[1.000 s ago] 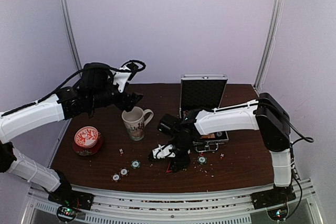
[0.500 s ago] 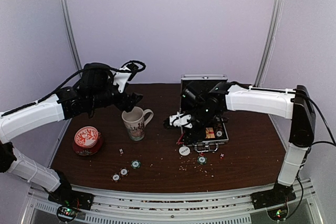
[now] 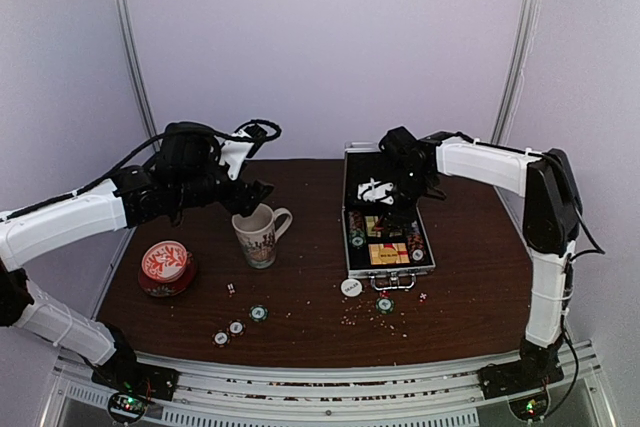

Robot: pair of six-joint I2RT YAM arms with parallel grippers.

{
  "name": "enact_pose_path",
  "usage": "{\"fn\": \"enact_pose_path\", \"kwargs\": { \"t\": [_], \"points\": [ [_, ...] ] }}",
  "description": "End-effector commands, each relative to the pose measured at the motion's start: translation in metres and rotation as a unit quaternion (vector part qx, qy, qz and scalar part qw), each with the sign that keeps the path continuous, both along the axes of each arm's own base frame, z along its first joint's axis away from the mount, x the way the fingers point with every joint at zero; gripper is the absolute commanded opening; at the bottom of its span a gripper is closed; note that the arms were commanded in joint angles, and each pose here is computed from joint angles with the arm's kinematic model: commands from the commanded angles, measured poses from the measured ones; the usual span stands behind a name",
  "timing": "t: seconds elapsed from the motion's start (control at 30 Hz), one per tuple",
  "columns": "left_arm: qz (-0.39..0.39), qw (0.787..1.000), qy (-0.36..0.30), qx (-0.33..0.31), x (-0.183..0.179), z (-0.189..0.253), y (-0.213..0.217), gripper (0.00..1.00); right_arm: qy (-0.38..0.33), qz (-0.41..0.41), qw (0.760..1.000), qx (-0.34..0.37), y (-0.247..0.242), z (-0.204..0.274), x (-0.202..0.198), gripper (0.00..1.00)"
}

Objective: Pack up texas hold em set

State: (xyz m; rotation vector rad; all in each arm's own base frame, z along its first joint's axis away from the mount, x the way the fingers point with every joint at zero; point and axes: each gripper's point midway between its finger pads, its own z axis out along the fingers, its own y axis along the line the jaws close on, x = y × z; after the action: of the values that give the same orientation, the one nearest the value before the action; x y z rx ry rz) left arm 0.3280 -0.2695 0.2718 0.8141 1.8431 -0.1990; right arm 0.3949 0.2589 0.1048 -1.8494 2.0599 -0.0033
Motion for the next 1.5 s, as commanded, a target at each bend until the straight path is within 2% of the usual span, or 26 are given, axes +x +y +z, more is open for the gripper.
{"fn": "enact_pose_path", "kwargs": {
  "t": [0.0,0.5,0.83,1.2,1.3,1.47],
  "points": [
    [0.005,1.000,-0.012,-0.014,0.005,0.011,-0.002,0.79,-0.015,0.027,0.999,-0.032,-0.005,-0.008,0.012,0.56],
    [0.007,1.000,-0.013,-0.011,0.005,0.011,-0.001,0.79,-0.055,0.068,0.991,-0.101,-0.016,-0.032,0.035,0.57],
    [0.007,1.000,-0.013,-0.006,0.005,0.008,-0.002,0.79,-0.051,0.061,0.993,-0.083,-0.009,-0.044,0.046,0.59],
    [0.009,1.000,-0.011,0.001,0.006,0.004,-0.003,0.79,-0.033,0.055,0.995,-0.075,-0.010,-0.055,0.043,0.72],
    [0.009,1.000,-0.008,0.003,0.007,0.002,-0.003,0.79,-0.031,0.048,0.996,-0.071,-0.011,-0.052,0.041,0.77],
    [0.009,1.000,-0.005,0.005,0.007,-0.001,-0.005,0.79,-0.038,0.037,0.998,-0.038,-0.008,-0.028,0.030,0.77]
  ]
}}
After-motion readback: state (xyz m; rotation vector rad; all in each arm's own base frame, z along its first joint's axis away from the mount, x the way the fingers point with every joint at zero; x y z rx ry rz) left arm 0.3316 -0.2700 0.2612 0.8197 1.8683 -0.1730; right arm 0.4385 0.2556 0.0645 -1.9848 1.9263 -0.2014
